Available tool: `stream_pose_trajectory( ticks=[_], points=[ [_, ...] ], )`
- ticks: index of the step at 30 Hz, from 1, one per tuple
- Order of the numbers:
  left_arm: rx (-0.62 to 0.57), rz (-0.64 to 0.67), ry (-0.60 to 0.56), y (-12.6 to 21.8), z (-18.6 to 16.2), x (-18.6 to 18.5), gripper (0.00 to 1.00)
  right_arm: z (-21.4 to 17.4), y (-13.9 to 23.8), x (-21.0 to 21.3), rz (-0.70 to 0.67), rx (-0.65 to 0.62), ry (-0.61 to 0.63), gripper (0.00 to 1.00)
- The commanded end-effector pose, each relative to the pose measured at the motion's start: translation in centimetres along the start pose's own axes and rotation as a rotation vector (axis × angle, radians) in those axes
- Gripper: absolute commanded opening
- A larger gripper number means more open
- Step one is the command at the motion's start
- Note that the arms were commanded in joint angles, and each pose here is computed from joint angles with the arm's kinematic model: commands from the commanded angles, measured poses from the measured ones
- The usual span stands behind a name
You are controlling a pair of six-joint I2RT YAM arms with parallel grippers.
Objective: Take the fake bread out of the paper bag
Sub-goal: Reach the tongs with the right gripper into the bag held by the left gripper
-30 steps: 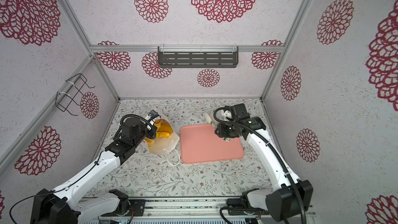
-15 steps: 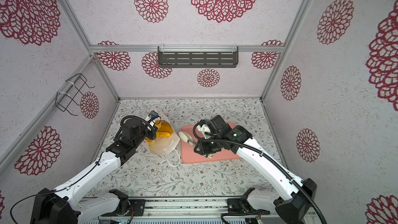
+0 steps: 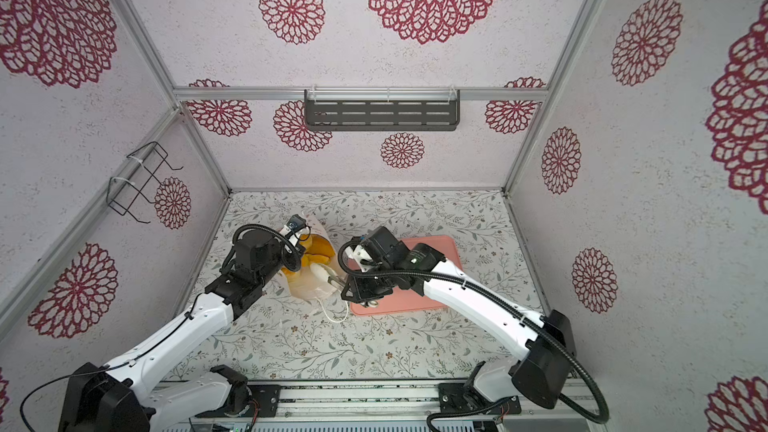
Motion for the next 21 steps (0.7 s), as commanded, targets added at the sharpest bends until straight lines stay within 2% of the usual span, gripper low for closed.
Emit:
stream_pose_trajectory(
  ticks=[1, 13, 21],
  points=[
    [-0.08, -0.017, 0.02, 0.4, 1.8, -0.3, 0.0, 2.3, 0.3, 2.1, 0.072, -0.065, 0.049, 0.33],
    [-0.08, -0.018, 0.02, 0.5, 1.8, -0.3, 0.0, 5.0, -2.8, 1.0, 0.07, -0.038, 0.073, 0.34],
    [-0.082, -0.016, 0.015, 0.6, 1.9, -0.3, 0.0, 5.9, -2.7, -0.4, 0.021, -0.035, 0.064, 0.39]
  ],
)
Point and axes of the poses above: each gripper's point midway between its finger pads, its own y axis back along the fingers, its own x axis along the line the jaws close on, z = x × y, the point moved 2 cm from there along y, back along the fingers, and after that the axes turned 7 degrees about y, right-handed, at the moved point
